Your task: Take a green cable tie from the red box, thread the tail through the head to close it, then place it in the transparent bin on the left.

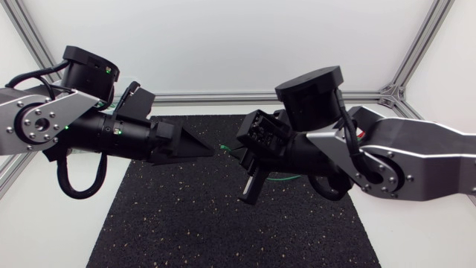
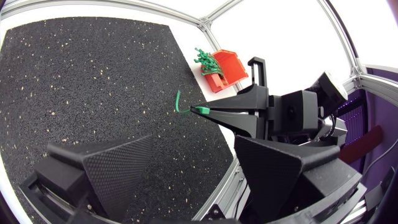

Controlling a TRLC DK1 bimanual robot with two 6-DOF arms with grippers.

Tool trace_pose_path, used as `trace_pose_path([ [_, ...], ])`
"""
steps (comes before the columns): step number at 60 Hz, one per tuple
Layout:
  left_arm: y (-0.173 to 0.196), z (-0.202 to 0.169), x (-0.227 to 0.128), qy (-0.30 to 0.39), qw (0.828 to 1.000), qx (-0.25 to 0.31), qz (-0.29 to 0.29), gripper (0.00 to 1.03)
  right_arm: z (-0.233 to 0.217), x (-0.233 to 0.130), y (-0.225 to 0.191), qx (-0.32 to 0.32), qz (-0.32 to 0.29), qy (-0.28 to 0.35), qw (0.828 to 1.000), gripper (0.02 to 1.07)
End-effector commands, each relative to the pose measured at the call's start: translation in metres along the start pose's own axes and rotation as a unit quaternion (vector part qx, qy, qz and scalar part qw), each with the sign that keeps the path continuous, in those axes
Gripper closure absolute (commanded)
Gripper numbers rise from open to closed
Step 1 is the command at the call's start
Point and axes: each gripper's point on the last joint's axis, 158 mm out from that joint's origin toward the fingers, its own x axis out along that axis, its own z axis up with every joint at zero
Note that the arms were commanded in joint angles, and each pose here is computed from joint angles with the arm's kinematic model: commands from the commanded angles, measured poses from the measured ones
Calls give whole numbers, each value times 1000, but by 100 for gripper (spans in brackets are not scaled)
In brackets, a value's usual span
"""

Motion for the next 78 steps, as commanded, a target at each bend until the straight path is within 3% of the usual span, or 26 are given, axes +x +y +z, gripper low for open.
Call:
trace_pose_path([
  [1,-3,2,2,6,1000,-21,-8,12,2,-4,1,-10,-23,-9,1000,101],
  [17,6,0,0,1,1000,-28,2,12,13,-10,-24,75,-92,-7,993,101],
  [28,19,6,-2,-38,999,1,36,12,14,-15,-50,173,-146,14,974,101],
  [41,29,2,5,-70,993,45,87,12,19,-22,-59,280,-154,32,947,101],
  [59,9,-1,17,-135,970,138,150,12,23,-21,-54,414,-152,43,897,101],
  [74,-11,-2,19,-201,940,203,186,12,30,-23,-52,483,-155,49,860,101],
  [78,-12,-3,20,-209,936,210,190,12,34,-24,-50,488,-152,48,858,101],
])
